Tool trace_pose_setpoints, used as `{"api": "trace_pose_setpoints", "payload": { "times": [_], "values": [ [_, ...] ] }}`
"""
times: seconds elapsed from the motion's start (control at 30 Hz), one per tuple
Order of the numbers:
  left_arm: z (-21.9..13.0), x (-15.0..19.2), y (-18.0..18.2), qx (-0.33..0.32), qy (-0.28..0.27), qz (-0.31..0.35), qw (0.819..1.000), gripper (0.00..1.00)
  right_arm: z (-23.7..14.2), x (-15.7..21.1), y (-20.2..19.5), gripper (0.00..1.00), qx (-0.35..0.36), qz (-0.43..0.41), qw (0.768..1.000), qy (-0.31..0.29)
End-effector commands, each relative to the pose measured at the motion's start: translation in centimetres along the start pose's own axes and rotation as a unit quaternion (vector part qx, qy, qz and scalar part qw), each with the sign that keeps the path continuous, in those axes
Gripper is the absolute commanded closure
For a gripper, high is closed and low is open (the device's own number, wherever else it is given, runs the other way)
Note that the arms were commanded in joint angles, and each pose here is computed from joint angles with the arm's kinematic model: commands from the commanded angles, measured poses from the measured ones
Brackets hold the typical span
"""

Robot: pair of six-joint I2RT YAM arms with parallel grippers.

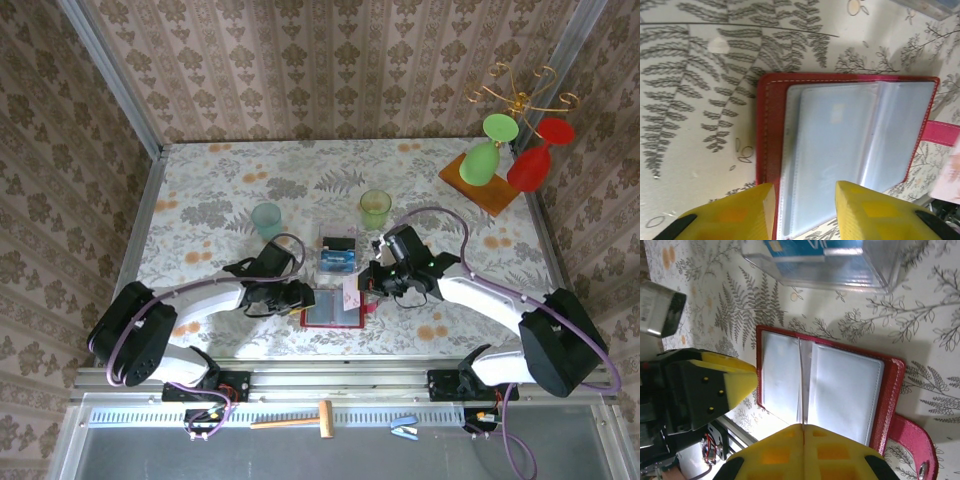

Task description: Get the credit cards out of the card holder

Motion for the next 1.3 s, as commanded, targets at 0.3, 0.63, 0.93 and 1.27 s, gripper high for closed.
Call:
{"api": "trace_pose_setpoints", "payload": {
  "times": [0.3,0.63,0.93,1.27],
  "values": [
    [1.3,1.2,0.7,0.015,0.027,-0.009,0.999,0.62,-3.7,-2.7,2.5,1.0,0.059,-0.168,0.983,-0.034],
    [0.9,1.2,0.5,0.019,0.016,-0.009,1.0,0.62,-3.6,-5.7,4.9,1.0,0.085,-0.416,0.906,0.003],
    [-0.3,1.1,0.9,0.013,-0.005,-0.015,1.0,0.62,-2.5,-9.0,5.8,1.0,0.112,-0.558,0.818,0.082],
    [-1.3,1.5,2.0,0.008,-0.02,-0.028,0.999,0.62,-1.3,-12.6,6.3,1.0,0.121,-0.616,0.764,0.149]
  ]
}}
Point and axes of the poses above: each hand's point on the last joint's axis, 136 mm out from that joint toward the fingers, its own z axis out along the fingers, its own y axis along the line the jaws close on, x = y × z, the point moved 5 cm from there along -z, back along the fingers, and after that the axes turned 3 degrees about z, right-handed, at the moved point
